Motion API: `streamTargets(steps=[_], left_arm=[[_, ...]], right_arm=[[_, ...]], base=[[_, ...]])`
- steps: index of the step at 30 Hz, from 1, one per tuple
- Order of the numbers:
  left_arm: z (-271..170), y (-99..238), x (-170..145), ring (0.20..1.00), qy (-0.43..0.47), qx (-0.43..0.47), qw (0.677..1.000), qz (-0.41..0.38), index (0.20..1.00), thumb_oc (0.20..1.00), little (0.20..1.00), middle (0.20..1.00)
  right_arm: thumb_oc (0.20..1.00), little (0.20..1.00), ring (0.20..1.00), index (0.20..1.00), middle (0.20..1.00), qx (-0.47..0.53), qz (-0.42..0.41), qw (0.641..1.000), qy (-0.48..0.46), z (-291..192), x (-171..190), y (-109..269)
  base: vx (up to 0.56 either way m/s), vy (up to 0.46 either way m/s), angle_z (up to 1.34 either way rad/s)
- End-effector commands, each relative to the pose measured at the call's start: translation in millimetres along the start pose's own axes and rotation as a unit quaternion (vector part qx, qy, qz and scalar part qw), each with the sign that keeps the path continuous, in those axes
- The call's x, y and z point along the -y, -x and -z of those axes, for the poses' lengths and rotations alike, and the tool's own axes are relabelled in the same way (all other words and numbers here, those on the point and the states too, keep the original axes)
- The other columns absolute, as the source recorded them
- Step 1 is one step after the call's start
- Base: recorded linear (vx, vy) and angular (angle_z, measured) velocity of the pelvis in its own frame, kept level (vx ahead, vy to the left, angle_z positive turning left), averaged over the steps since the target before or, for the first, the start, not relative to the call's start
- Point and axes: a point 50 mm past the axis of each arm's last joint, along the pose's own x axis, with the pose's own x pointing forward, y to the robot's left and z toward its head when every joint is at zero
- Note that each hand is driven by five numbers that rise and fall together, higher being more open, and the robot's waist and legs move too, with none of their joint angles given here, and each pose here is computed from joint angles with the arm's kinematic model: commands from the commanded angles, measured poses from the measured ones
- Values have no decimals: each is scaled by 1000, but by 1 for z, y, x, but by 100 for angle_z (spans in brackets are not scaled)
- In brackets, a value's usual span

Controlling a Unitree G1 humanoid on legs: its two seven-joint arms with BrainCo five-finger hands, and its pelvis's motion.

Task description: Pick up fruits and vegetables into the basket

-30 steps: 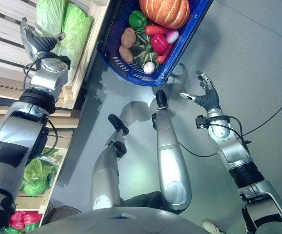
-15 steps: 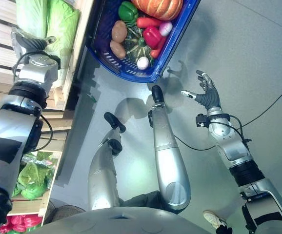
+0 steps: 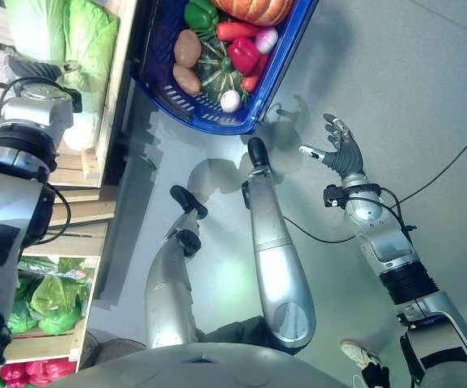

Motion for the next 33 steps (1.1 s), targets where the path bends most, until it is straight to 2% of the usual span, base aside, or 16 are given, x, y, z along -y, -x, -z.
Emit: streamTargets(steps=[1,5,6,7,8,9,10,11,12,23,33], left_arm=[[34,-1,7,1000,32,-72,996,39,1000,1000,1000,1000],[42,-1,9,1000,54,-94,992,60,1000,1000,1000,1000],[43,-1,10,849,55,-93,992,65,849,849,849,849],[44,-1,11,784,56,-94,992,67,784,784,784,784],[45,0,13,580,54,-95,991,70,580,580,580,580],[47,1,15,495,48,-99,991,78,495,495,495,495],[48,1,15,470,47,-99,991,79,470,470,470,470],[49,2,16,253,42,-101,990,85,253,253,253,253],[49,2,18,200,38,-99,990,92,200,200,200,200],[57,10,33,200,-8,-79,989,127,200,200,200,200],[84,13,35,200,8,-78,988,132,200,200,200,200]], right_arm=[[1000,1000,1000,1000,1000,9,-8,1000,-16,-4,0,0],[1000,1000,1000,1000,1000,10,-11,1000,-25,-6,1,0],[1000,1000,1000,1000,1000,10,-11,1000,-26,-7,1,0],[1000,1000,1000,1000,1000,10,-12,1000,-27,-7,1,0],[1000,1000,1000,1000,1000,10,-12,999,-29,-7,0,0],[1000,1000,1000,1000,1000,11,-12,999,-31,-7,0,-1],[1000,1000,1000,1000,1000,11,-13,999,-32,-7,0,-1],[1000,1000,1000,1000,1000,11,-13,999,-34,-8,-1,-1],[1000,1000,1000,1000,1000,12,-13,999,-39,-9,-1,-2],[1000,1000,1000,1000,1000,26,-16,998,-55,-15,2,-1],[1000,1000,1000,1000,1000,68,-37,996,-33,-29,5,5]], base=[[18,32,-1],[0,0,0],[0,0,0],[0,0,0],[0,0,0],[0,0,0],[0,0,0],[0,0,0],[0,0,0],[0,-1,0],[-3,23,0]])
